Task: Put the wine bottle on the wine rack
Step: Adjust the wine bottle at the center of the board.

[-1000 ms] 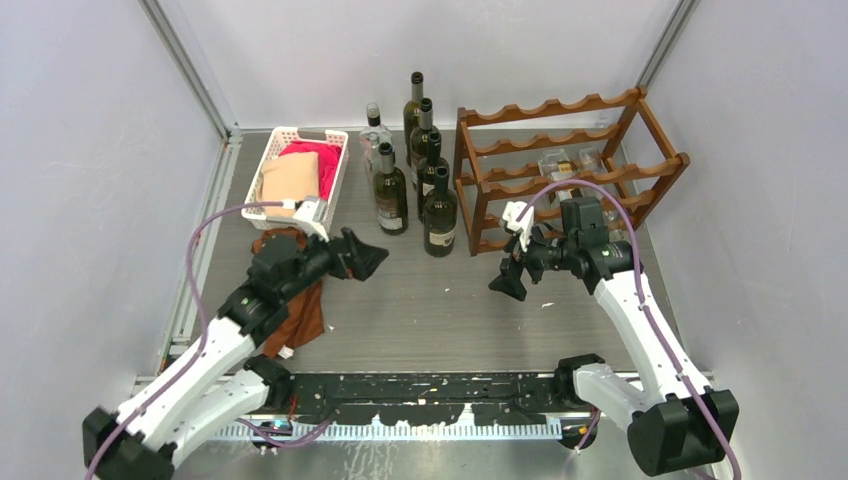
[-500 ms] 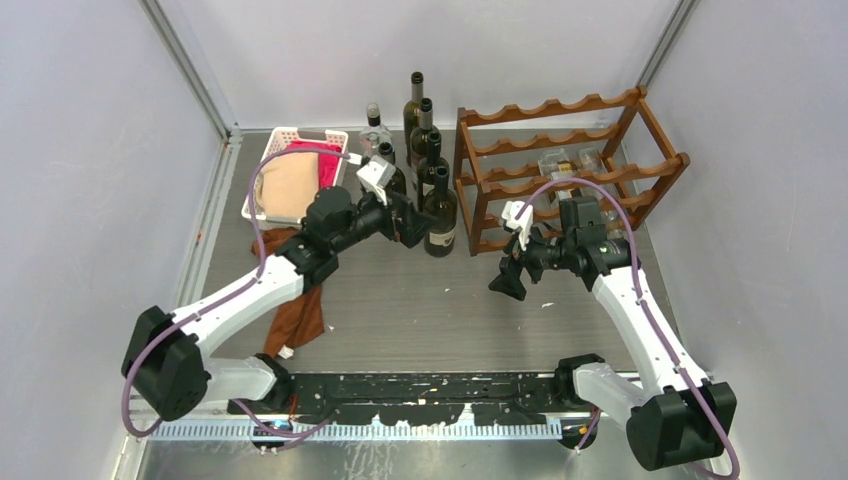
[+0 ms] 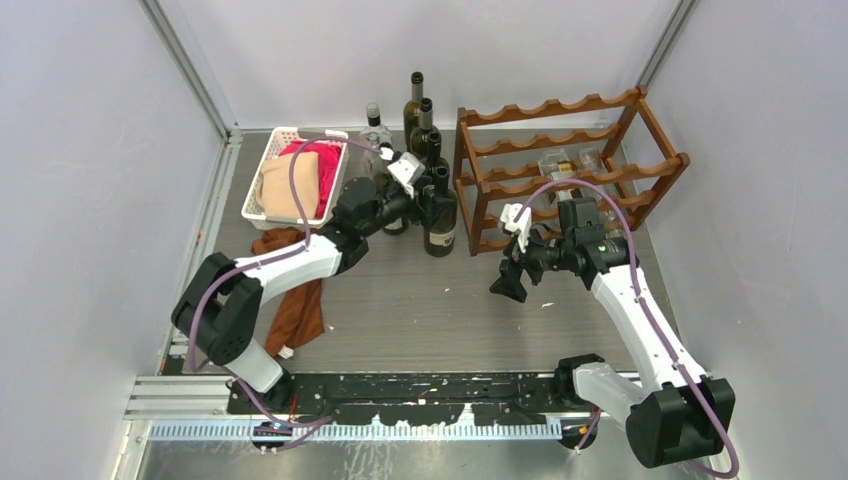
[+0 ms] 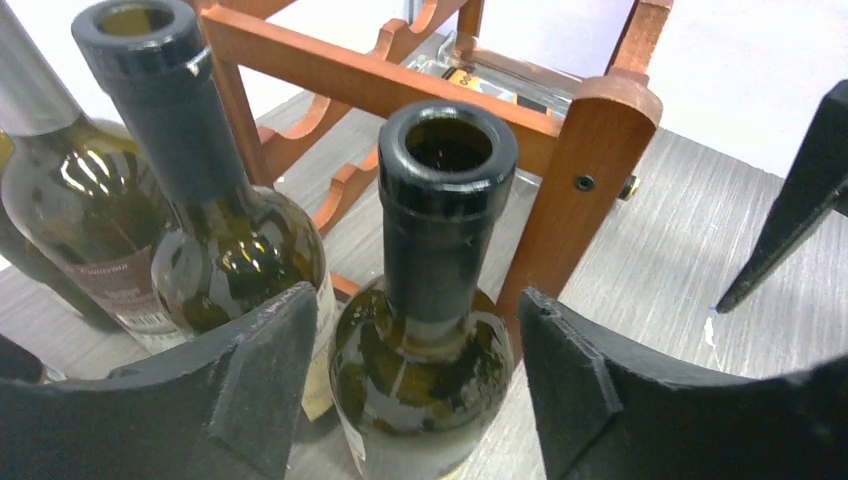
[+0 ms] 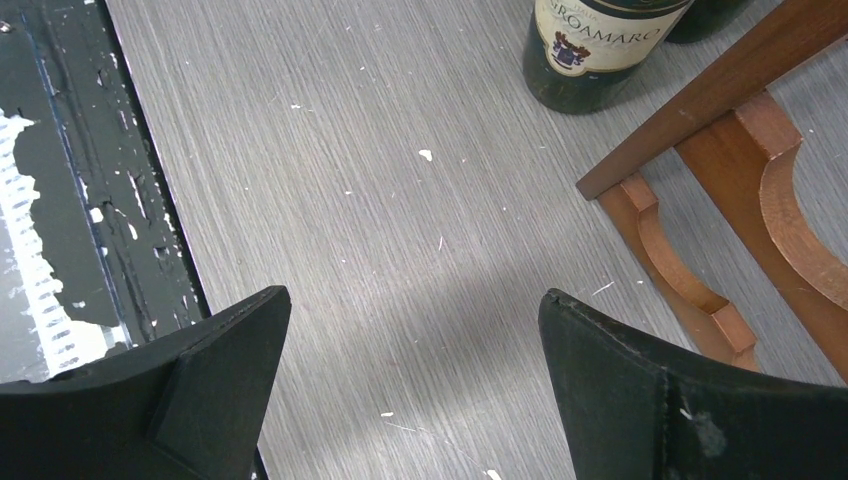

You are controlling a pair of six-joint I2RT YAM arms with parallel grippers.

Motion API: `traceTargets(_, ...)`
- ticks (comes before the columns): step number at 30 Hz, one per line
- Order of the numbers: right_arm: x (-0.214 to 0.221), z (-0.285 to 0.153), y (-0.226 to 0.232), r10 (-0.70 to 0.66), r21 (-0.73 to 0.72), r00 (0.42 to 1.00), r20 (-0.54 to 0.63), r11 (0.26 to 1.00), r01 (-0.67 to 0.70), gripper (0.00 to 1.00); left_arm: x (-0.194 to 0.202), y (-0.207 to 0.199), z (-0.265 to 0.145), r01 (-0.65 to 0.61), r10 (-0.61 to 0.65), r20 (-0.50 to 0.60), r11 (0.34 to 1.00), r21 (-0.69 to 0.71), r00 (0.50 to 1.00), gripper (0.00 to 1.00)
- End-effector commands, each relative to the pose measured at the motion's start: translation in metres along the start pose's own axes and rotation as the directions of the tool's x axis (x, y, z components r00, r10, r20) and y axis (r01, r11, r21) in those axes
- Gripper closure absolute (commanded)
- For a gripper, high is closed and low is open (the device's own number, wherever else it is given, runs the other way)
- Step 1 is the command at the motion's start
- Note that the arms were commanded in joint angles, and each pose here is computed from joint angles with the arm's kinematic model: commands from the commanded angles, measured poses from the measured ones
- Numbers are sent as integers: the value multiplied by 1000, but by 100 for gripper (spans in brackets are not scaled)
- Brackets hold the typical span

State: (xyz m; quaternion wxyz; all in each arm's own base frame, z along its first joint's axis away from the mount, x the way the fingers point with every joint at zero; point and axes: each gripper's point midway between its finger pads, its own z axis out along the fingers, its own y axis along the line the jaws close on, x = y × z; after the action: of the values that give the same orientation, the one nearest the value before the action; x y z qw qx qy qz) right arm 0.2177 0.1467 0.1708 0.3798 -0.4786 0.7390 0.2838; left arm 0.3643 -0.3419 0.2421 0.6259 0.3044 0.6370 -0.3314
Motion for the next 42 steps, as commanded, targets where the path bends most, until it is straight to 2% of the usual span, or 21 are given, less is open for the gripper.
traceTargets(1,-5,-2,-1,-36,-1,999,20,999,36,0,-65,5,13,-87,88,200,996,-11,976,30)
traceTargets(5,-4,-1,-1,-38,0,999,18,999,38,0,-62,6,21,-79,78,193,997,-1,978,44)
traceTargets(9,-4,-1,-1,-40,0,999,16,999,40,0,-57,4,26,-75,70,181,997,18,981,53)
traceTargets(10,-4,-1,-1,-41,0,999,16,999,41,0,-56,4,27,-76,71,179,997,19,981,58)
traceTargets(13,-3,-2,-1,-43,1,999,15,999,43,0,-56,1,25,-89,82,173,995,33,982,90)
traceTargets(14,-3,-2,-2,-43,2,999,14,999,43,0,-58,-1,22,-98,89,172,994,43,981,97)
traceTargets(15,-3,-2,-2,-44,2,999,14,999,44,0,-61,-4,19,-109,98,172,993,53,980,99)
traceTargets(21,-4,-3,-2,-47,7,999,12,999,47,0,-90,-27,-21,-210,193,133,970,126,972,100)
traceTargets(28,-10,-10,-8,-41,53,999,7,998,41,0,-81,-45,-83,-317,344,-85,918,238,935,100)
traceTargets(32,-14,-14,-20,-6,119,1000,13,993,4,0,-70,-58,-119,-309,387,-216,895,322,896,100)
traceTargets(37,-17,-23,-50,76,265,997,23,961,-80,0,-31,-78,-148,-289,457,-368,857,428,810,100)
traceTargets(42,-19,-40,-79,163,413,983,89,892,-185,0,6,-103,-150,-358,607,-395,760,543,689,100)
